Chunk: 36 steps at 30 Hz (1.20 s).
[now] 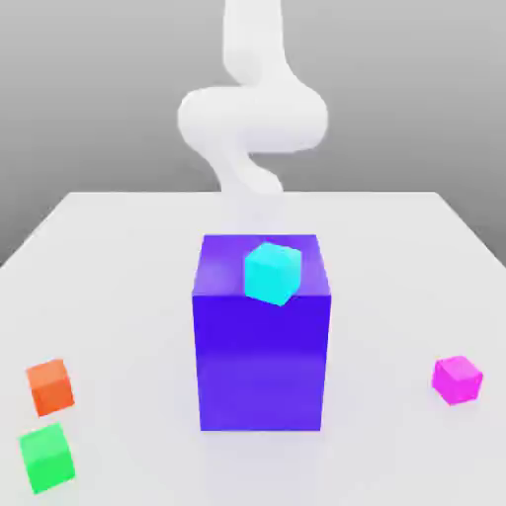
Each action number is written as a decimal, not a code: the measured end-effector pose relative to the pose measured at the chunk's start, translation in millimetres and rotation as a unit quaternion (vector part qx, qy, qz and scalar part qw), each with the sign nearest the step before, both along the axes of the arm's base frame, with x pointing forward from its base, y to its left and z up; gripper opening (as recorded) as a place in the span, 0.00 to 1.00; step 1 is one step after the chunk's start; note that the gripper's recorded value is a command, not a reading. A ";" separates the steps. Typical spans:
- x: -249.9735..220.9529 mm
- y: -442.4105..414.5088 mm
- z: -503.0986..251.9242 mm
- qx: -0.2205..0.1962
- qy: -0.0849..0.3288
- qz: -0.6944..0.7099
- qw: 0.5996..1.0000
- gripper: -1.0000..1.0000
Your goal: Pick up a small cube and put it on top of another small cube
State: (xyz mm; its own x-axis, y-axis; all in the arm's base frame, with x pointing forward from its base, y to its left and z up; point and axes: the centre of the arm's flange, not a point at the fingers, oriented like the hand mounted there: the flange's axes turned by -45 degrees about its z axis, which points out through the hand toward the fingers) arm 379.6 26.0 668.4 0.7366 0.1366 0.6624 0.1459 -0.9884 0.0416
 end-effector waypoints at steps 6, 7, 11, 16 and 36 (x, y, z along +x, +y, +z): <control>49.6 82.5 -114.7 -0.073 0.075 0.194 0.975 0.50; 52.8 97.1 -134.4 -0.085 0.085 0.226 0.967 0.50; 52.3 155.1 -214.7 -0.134 0.123 0.349 0.919 0.50; 23.9 217.9 -315.1 -0.194 0.161 0.493 0.832 0.50; -77.4 276.5 -540.3 -0.290 0.206 0.705 0.613 0.00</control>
State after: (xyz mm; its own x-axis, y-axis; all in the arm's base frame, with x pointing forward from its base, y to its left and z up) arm 302.2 302.5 128.1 -0.2969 0.9549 -0.0013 0.9549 0.2969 -0.0014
